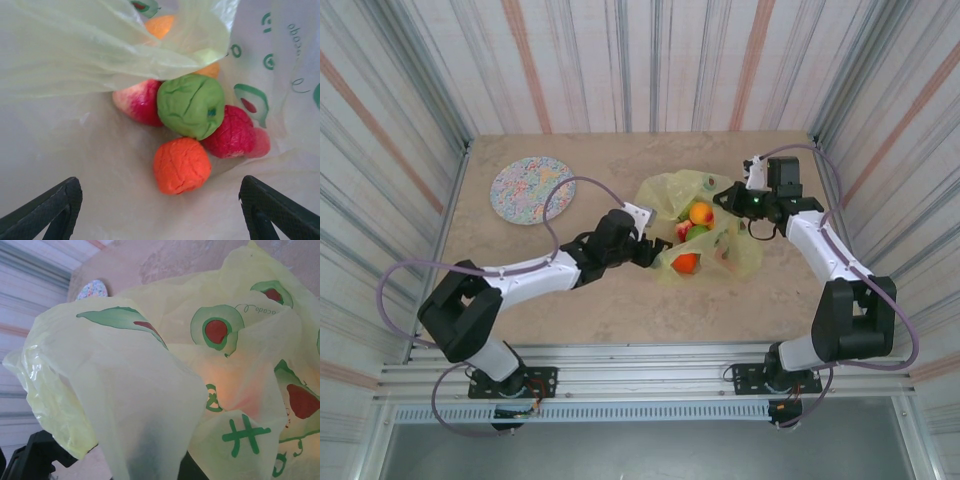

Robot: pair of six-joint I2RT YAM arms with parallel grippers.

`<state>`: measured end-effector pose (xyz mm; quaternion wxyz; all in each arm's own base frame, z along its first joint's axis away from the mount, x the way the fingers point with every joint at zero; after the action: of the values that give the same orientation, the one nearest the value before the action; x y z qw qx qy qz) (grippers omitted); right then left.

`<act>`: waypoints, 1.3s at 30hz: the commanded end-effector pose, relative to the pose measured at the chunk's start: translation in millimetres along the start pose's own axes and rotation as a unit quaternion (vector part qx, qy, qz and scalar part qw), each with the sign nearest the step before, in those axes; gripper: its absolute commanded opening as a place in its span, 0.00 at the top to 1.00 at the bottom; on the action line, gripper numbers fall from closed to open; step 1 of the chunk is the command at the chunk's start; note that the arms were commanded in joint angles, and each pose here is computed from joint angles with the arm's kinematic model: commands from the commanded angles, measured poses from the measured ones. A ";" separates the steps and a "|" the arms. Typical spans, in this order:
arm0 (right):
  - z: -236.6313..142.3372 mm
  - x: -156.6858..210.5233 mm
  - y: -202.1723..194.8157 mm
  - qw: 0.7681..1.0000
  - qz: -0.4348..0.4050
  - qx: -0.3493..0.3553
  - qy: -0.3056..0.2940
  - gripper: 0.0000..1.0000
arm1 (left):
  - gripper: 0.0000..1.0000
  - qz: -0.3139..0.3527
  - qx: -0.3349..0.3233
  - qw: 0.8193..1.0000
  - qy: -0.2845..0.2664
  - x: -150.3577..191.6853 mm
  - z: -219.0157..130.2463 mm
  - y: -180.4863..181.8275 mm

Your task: Place the fruits into the plastic bag

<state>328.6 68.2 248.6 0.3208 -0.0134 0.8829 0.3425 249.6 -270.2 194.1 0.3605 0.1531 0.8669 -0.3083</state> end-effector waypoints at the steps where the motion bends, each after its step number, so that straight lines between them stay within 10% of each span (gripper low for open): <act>1: 1.9 4.8 -5.8 1.000 0.001 -0.001 0.007 0.97 | 0.14 0.016 -0.032 0.999 0.007 7.1 -12.9 8.8; 21: 2.0 8.1 -7.6 1.000 0.003 0.000 0.007 0.97 | 0.16 -0.175 -0.009 0.984 0.035 21.5 9.4 52.7; 39: 2.6 9.3 -10.0 1.000 0.001 0.006 0.010 0.97 | 0.85 -0.166 0.035 0.985 0.016 26.8 32.7 38.2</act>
<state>326.1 66.4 239.2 0.3138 -0.0088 0.8857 0.3421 263.6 -256.7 130.0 0.2649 0.0172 0.8871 -0.3777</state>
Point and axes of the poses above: each hand's point on the last joint's axis, 136 mm out from that joint toward the fingers, its own z axis out along the fingers, its own y axis along the line the jaws close on, x = y × z, the point moved 10 cm from there along -z, back along the fingers, and after that the axes turned 8 degrees about -z, right-handed, at the moved point
